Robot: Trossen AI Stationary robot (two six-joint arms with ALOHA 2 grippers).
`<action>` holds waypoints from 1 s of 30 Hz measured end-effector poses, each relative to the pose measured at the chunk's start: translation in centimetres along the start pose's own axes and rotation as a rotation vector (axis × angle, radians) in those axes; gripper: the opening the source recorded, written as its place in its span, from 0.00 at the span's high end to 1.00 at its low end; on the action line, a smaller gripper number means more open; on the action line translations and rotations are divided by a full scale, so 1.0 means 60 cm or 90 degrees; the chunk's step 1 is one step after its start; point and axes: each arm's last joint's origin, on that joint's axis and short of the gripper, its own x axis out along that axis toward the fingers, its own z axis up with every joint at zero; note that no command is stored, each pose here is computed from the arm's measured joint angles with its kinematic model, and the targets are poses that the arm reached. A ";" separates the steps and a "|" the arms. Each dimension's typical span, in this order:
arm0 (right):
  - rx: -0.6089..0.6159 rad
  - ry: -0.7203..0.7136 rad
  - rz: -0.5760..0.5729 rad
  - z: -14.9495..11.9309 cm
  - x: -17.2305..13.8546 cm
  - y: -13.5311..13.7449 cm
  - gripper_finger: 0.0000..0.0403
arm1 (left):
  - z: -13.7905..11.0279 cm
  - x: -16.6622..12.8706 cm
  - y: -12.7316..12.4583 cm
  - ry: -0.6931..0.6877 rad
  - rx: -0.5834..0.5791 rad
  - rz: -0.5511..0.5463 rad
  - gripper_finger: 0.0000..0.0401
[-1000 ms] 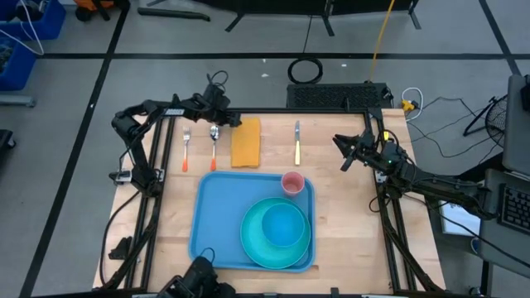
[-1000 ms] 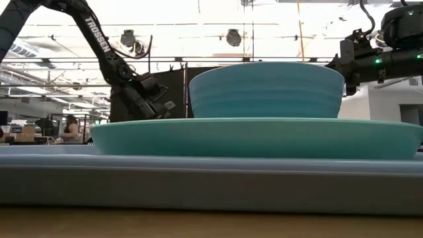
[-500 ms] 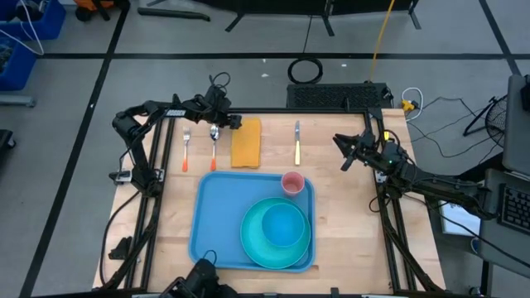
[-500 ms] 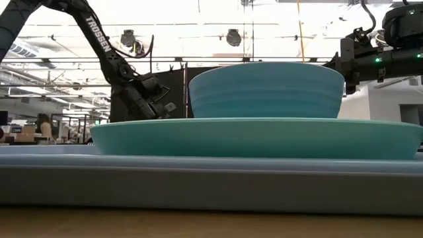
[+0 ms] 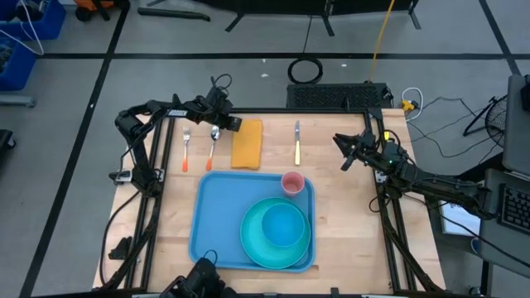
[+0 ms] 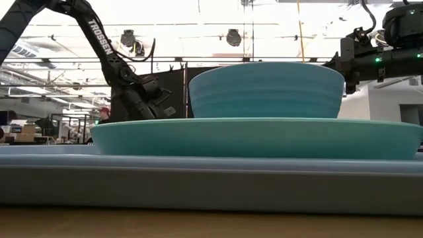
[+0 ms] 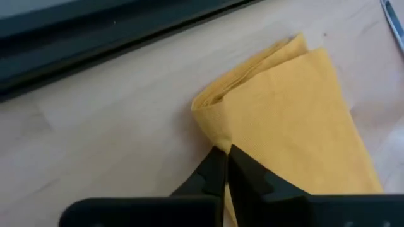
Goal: Set up tray
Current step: Put the yellow napkin on the blue serving tray to the left of the light blue plate
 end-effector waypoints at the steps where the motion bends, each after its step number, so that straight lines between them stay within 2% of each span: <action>1: 0.000 0.000 0.000 0.000 0.000 0.000 0.84 | 0.001 0.000 0.000 -0.004 0.003 0.001 0.98; 10: 0.000 0.000 0.000 0.000 0.000 0.000 0.84 | 0.006 0.001 -0.004 -0.025 0.041 -0.003 0.99; 17: 0.000 0.000 0.000 0.000 0.000 0.000 0.84 | 0.013 -0.011 -0.039 -0.060 0.085 -0.047 0.99; 25: 0.000 0.001 0.000 0.000 0.000 0.000 0.84 | 0.012 -0.097 -0.114 -0.101 0.176 -0.056 1.00; 30: 0.000 0.000 0.000 0.000 0.000 0.000 0.84 | -0.018 -0.176 -0.182 -0.130 0.263 -0.028 1.00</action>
